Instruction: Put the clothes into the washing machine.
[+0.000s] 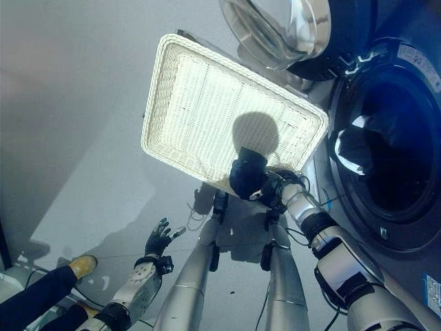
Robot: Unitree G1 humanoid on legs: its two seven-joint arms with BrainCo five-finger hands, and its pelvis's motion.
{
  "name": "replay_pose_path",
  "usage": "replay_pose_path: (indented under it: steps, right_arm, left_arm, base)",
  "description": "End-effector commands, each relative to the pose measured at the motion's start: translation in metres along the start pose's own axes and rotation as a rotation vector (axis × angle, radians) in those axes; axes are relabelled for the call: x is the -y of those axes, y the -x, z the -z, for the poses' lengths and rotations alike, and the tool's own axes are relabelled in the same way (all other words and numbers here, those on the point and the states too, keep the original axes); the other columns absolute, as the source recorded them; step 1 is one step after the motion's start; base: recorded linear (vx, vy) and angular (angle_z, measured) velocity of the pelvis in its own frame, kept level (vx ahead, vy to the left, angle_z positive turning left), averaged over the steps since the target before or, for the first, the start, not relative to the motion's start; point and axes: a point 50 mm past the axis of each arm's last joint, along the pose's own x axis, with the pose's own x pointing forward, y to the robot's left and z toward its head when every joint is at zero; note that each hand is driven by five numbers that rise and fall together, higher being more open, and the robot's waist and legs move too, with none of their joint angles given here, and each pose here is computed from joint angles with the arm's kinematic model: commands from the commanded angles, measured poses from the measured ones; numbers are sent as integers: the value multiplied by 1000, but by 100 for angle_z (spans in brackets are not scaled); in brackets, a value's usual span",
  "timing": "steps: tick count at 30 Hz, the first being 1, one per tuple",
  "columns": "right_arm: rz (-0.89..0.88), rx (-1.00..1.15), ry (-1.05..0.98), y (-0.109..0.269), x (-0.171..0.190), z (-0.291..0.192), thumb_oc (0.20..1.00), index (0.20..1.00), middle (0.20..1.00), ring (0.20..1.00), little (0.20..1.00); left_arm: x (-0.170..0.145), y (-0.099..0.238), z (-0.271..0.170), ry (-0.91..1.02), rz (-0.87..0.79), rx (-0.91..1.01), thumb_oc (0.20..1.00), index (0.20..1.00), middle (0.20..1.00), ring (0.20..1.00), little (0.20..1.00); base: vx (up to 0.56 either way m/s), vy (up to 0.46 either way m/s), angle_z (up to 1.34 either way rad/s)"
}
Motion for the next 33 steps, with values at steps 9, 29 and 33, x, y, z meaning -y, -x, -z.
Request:
replay_pose_path:
  steps: [9, 29, 33]
  right_arm:
    - [-146, -191, 332, 0, -5, 7, 200, 200, 200, 200, 200]
    - [32, 175, -757, 3, 15, -7, 200, 200, 200, 200, 200]
    - [-109, 500, -1603, 16, 5, 3, 200, 200, 200, 200, 200]
  left_arm:
    - [-2, -2, -8, -12, -10, 34, 1000, 1000, 1000, 1000, 1000]
    - [-14, -5, -6, -38, -64, 8, 1000, 1000, 1000, 1000, 1000]
    - [-28, 2, 9, -23, -116, -17, 1000, 1000, 1000, 1000, 1000]
  base:
    - [-2, 4, 10]
    - [0, 4, 2]
    - [17, 45, -20]
